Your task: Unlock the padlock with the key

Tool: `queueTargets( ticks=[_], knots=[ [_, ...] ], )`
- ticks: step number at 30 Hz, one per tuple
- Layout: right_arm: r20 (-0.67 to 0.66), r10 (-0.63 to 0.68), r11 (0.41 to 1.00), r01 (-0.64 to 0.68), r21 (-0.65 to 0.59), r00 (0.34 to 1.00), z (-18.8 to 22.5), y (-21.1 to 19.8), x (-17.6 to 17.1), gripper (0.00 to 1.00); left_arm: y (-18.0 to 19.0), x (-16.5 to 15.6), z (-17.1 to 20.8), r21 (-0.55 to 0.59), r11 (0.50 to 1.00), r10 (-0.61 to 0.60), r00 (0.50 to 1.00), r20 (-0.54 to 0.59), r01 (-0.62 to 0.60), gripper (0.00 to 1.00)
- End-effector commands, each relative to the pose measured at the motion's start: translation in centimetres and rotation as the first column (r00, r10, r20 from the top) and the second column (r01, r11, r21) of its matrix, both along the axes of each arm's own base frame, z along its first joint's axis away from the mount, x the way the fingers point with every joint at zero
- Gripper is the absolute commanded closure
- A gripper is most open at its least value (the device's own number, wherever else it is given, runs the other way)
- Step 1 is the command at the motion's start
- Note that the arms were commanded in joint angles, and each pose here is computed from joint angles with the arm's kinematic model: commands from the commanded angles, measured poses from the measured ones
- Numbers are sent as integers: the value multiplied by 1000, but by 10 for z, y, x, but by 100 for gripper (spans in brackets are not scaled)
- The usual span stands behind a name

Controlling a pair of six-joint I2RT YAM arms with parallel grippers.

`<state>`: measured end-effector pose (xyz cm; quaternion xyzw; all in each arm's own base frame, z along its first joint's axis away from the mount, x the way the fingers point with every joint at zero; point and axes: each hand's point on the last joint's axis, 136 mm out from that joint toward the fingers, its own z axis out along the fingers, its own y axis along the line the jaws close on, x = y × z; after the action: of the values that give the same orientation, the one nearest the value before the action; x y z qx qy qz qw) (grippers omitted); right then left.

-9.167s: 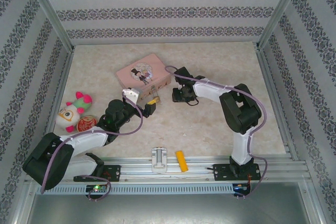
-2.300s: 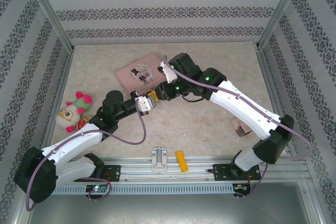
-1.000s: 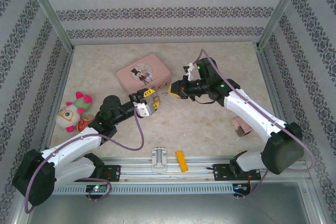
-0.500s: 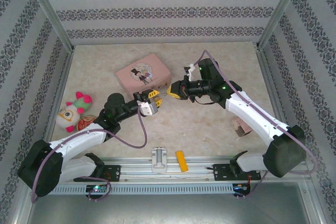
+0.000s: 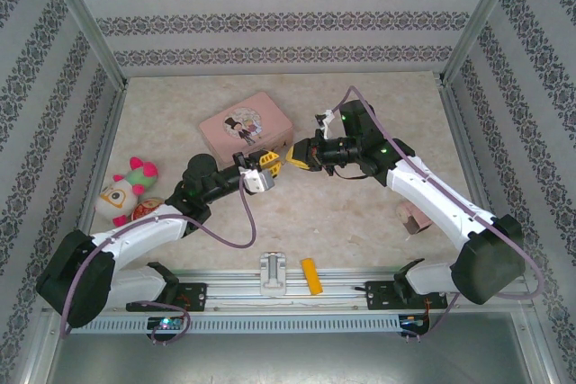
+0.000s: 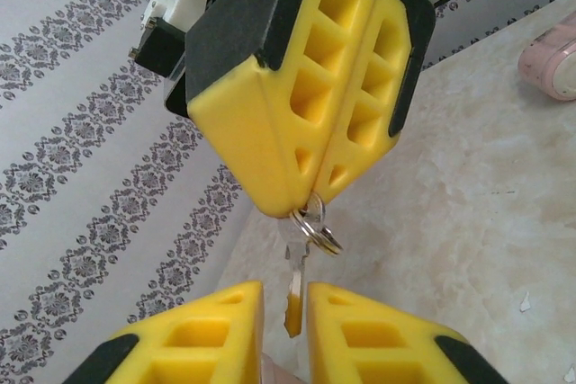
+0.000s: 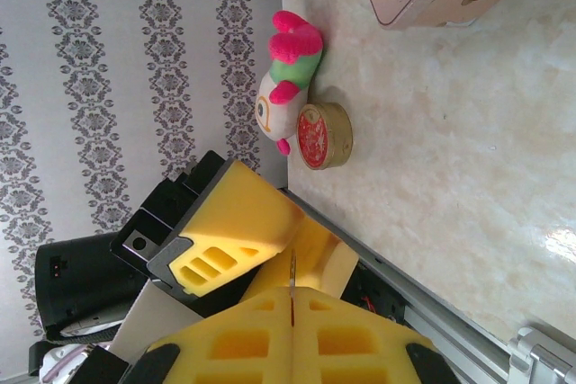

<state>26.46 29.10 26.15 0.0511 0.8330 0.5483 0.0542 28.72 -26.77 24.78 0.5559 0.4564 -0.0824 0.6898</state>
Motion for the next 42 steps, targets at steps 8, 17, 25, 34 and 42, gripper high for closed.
queueTargets(
  ticks=[8, 17, 25, 34, 42],
  knots=[
    [0, 29, 999, -29, 32, 1000, 6, 7, -5, 100, -11, -4, 21, -32, 999, -33, 998, 61, 35, 94],
    [28, 27, 1000, -27, 15, 999, 6, 5, -3, 89, -8, -6, 21, -22, 1000, -16, 999, 40, 17, 100],
    [299, -31, 952, 119, -281, 954, 0, -51, 8, 56, 16, -15, 9, 161, 985, 114, 934, -338, -62, 100],
    [595, 59, 815, 305, -492, 802, -19, -71, 20, 46, 20, -14, -8, 298, 946, 315, 558, -767, -124, 100],
    [718, 133, 856, 286, -430, 683, -17, -38, 19, 43, 23, -44, -29, 336, 936, 351, 266, -898, -104, 100]
  ],
)
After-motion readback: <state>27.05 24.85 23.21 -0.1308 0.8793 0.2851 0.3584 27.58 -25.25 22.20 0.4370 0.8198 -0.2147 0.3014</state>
